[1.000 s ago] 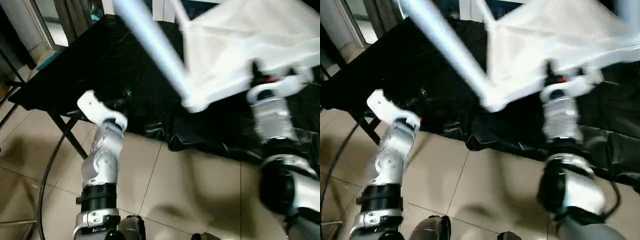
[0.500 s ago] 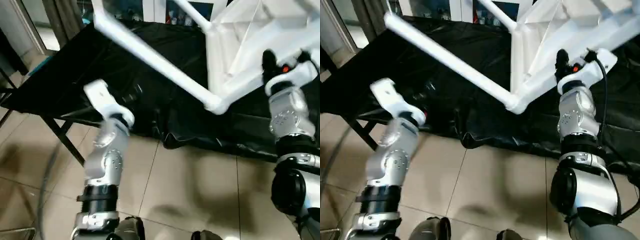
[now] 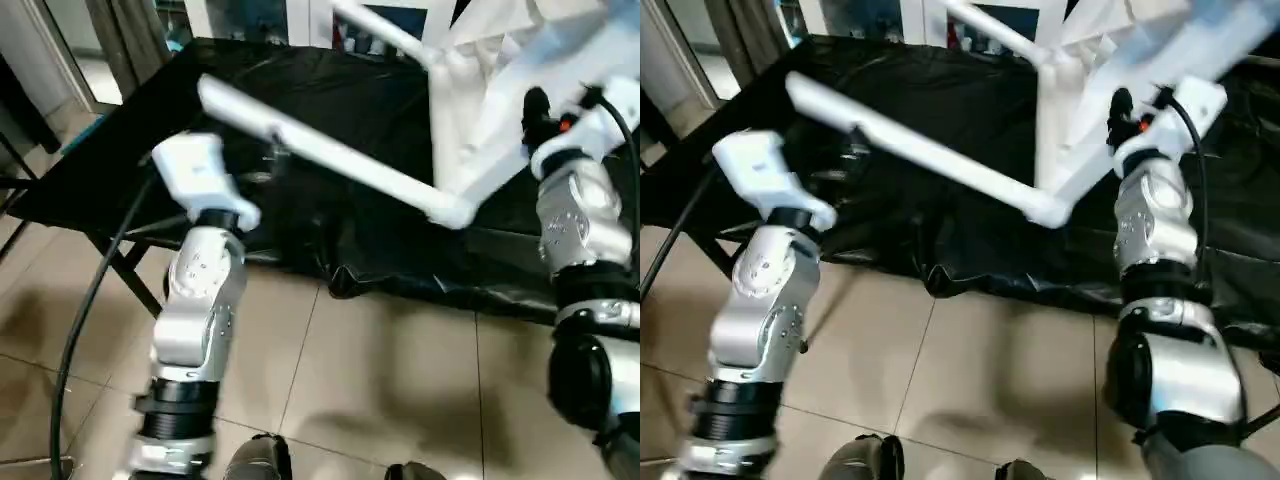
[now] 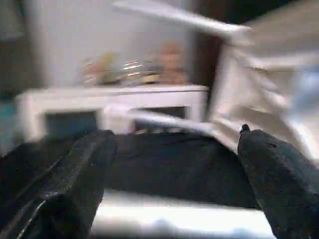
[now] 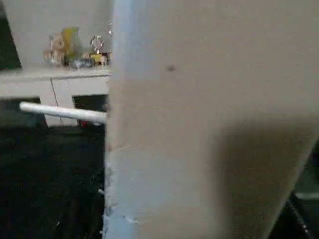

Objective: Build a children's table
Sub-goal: Flip table

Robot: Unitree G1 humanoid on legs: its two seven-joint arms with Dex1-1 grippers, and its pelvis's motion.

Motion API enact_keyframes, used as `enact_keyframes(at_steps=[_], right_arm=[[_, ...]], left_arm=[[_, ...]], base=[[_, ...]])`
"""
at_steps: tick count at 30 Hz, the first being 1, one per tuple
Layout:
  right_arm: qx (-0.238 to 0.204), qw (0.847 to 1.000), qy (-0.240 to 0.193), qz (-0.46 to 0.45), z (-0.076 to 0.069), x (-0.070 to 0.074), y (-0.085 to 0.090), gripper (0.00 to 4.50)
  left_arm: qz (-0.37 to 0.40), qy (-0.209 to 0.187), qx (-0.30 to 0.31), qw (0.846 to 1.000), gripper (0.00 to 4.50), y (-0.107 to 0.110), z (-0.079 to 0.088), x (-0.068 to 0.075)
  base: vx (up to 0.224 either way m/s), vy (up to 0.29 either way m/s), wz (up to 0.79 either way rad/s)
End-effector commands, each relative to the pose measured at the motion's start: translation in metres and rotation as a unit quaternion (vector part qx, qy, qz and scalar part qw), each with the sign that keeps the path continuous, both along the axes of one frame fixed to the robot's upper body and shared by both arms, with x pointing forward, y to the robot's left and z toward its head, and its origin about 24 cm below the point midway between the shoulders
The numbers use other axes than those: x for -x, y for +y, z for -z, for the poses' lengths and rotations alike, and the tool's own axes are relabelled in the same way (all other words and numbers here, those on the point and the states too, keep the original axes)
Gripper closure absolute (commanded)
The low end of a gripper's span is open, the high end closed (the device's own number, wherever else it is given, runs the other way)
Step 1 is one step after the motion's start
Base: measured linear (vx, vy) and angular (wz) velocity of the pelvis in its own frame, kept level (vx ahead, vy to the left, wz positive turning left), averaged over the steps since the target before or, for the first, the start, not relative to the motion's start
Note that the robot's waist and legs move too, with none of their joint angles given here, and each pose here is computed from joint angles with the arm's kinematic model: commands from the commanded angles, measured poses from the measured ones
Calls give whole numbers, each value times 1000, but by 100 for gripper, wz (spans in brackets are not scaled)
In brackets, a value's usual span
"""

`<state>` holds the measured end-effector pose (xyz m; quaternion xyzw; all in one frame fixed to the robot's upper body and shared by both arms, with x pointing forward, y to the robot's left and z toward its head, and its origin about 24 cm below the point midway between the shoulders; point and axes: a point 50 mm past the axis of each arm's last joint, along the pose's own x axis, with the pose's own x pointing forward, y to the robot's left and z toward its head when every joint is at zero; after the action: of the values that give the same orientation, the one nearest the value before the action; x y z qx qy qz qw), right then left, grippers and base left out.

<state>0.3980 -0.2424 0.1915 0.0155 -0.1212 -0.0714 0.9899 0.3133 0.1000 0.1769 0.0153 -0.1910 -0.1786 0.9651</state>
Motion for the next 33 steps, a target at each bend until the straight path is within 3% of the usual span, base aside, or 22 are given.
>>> enact_keyframes(at_steps=[1, 6, 10, 14, 16, 17, 20, 28, 29, 32, 33], right_arm=[[20, 999, -40, 28, -24, 2, -9, 255], [40, 998, -33, 32, -24, 1, -10, 257], [77, 996, -26, 36, -24, 0, -11, 257], [128, 992, 11, 20, -16, -4, -4, 257], [134, 991, 17, 16, -14, -6, 0, 201], [132, 991, 20, 14, -13, -7, 3, 201], [128, 991, 23, 10, -10, -9, 10, 159], [121, 993, 10, -5, -1, -10, 21, 103], [125, 992, -2, -14, 6, -5, 25, 103], [124, 992, -7, -16, 8, -3, 25, 103], [111, 993, -27, -17, 12, 4, 24, 103]], left_arm=[[24, -1, -15, 1000, 11, -4, -3, 2], [51, -2, -50, 997, 11, -6, -4, 4], [76, -3, -100, 992, 11, -5, -3, 5], [114, 13, -174, 978, 11, -9, 5, 8], [112, 23, -189, 975, 11, -9, 9, 7], [107, 29, -193, 975, 11, -7, 10, 6], [99, 34, -185, 977, 11, -5, 11, 3], [84, 25, -189, 978, 11, -1, 5, 2], [56, 35, -162, 985, 11, 4, 9, 1], [44, 44, -142, 988, 11, 7, 11, 1], [9, 69, -103, 992, 11, 17, 20, 1]], base=[[0, 0, 0], [0, 0, 0], [0, 0, 0], [0, 0, 0], [0, 0, 0], [0, 0, 0], [0, 0, 0], [0, 0, 0], [0, 0, 0], [0, 0, 0], [0, 0, 0]])
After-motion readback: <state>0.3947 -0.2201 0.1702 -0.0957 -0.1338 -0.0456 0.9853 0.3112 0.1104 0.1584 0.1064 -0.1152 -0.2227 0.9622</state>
